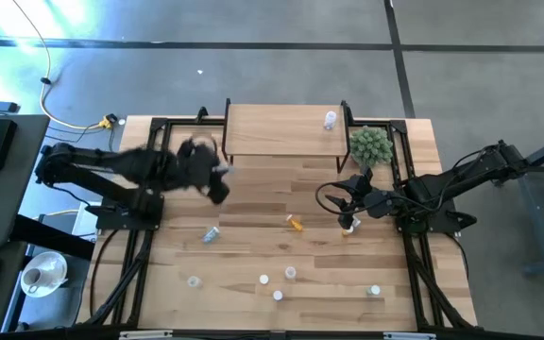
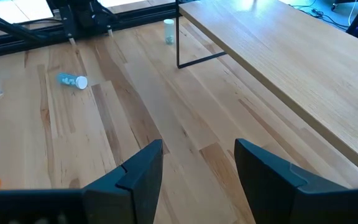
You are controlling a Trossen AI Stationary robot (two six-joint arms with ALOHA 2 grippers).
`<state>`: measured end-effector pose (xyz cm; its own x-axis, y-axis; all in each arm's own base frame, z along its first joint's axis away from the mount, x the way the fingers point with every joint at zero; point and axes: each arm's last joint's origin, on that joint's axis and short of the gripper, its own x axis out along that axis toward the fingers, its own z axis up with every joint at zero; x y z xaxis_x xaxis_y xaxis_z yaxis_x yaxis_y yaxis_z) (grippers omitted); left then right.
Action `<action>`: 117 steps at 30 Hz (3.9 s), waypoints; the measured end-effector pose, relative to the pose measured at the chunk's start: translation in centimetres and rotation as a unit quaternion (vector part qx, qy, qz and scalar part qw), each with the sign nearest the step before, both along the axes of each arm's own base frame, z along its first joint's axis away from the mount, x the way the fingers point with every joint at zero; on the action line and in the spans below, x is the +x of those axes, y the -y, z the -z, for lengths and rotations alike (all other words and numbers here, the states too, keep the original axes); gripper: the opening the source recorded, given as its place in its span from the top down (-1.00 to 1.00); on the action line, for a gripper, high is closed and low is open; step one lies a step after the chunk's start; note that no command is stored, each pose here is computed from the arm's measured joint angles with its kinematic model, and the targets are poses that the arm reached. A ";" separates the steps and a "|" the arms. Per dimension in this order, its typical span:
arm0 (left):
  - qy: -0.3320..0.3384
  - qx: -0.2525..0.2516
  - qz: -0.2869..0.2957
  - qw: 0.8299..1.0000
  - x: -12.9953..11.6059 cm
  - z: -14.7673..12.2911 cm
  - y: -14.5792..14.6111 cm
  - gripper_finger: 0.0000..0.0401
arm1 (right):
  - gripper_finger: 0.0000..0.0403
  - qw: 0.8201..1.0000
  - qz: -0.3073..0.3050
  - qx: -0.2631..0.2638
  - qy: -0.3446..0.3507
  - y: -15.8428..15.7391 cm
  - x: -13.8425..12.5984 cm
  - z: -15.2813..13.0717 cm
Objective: Pick and place medicine bottles onto shelf by color
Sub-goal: Put the top left blue pill bottle on the shelf, then put the top right orange pill bottle on the shelf
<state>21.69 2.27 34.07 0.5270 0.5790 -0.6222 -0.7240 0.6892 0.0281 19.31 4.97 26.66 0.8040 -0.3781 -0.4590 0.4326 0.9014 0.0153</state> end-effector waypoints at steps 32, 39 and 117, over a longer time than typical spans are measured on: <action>-0.023 -0.084 -0.099 0.991 4.9 -2.8 -19.3 0.47 | 0.06 1.000 -0.001 -0.004 -0.002 0.0 0.0 0.0; -0.060 -0.110 -0.109 0.986 6.0 -0.1 -20.9 0.47 | 0.06 1.000 -0.001 -0.004 -0.002 0.0 0.0 0.0; -0.179 -0.119 -0.078 0.974 5.0 -5.0 -16.6 0.11 | 0.06 1.000 -0.011 -0.002 -0.006 0.0 0.0 0.0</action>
